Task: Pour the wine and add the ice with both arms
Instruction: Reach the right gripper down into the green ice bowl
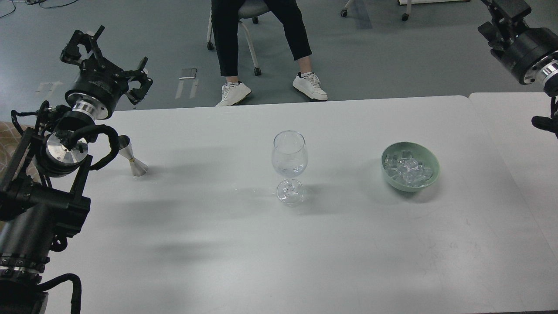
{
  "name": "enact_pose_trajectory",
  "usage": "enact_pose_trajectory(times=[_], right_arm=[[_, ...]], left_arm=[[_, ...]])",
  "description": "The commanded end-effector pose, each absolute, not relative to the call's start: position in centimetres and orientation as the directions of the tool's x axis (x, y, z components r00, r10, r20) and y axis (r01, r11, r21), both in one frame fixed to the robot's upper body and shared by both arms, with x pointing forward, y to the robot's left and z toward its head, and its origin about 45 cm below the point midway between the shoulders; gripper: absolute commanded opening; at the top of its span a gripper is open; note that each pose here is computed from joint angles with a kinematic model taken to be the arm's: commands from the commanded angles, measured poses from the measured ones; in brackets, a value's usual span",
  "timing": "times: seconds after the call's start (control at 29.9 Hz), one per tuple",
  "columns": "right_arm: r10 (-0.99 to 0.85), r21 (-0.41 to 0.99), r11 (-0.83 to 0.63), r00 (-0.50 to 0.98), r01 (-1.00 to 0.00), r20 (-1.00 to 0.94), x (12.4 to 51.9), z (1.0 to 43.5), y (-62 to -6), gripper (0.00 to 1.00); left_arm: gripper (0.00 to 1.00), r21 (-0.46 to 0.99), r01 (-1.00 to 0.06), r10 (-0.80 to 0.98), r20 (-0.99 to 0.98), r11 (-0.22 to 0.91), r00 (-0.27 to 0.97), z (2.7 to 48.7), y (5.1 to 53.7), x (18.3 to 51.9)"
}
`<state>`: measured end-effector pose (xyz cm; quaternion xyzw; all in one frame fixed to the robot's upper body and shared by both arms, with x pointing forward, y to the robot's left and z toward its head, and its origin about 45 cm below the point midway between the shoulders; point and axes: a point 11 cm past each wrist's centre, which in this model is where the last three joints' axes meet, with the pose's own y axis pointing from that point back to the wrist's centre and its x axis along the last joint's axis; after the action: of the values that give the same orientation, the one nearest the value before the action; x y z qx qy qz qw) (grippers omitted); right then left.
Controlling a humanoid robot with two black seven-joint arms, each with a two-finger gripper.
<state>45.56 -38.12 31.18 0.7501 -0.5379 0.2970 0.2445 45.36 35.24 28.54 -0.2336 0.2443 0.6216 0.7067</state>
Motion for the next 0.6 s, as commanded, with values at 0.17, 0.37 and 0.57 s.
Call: enact_pose_trajectory(times=[0.17,0.37,0.57], right_arm=[[-0.178,0.34,-0.389,0.432,-0.856,0.884,44.1,26.3,-36.3,1.0],[0.039,0.482,-0.407,0.512,-0.776,0.858,43.1,23.1,-34.7,0.96],[0.125,0.55,-0.422,0.554,-0.721,0.823,41.7,20.7,-33.6,0.81]], left_arm=[[0.96,-0.008,-0.992,0.793,-0.6,0.125,0.105,27.5,35.6,45.3],[0.96,0.005,-0.993,0.815,-0.571,0.122,0.097,27.0,35.9,45.3],[0.96,-0.005,-0.991,0.814,-0.57,0.132,0.111,27.3,35.8,45.3]])
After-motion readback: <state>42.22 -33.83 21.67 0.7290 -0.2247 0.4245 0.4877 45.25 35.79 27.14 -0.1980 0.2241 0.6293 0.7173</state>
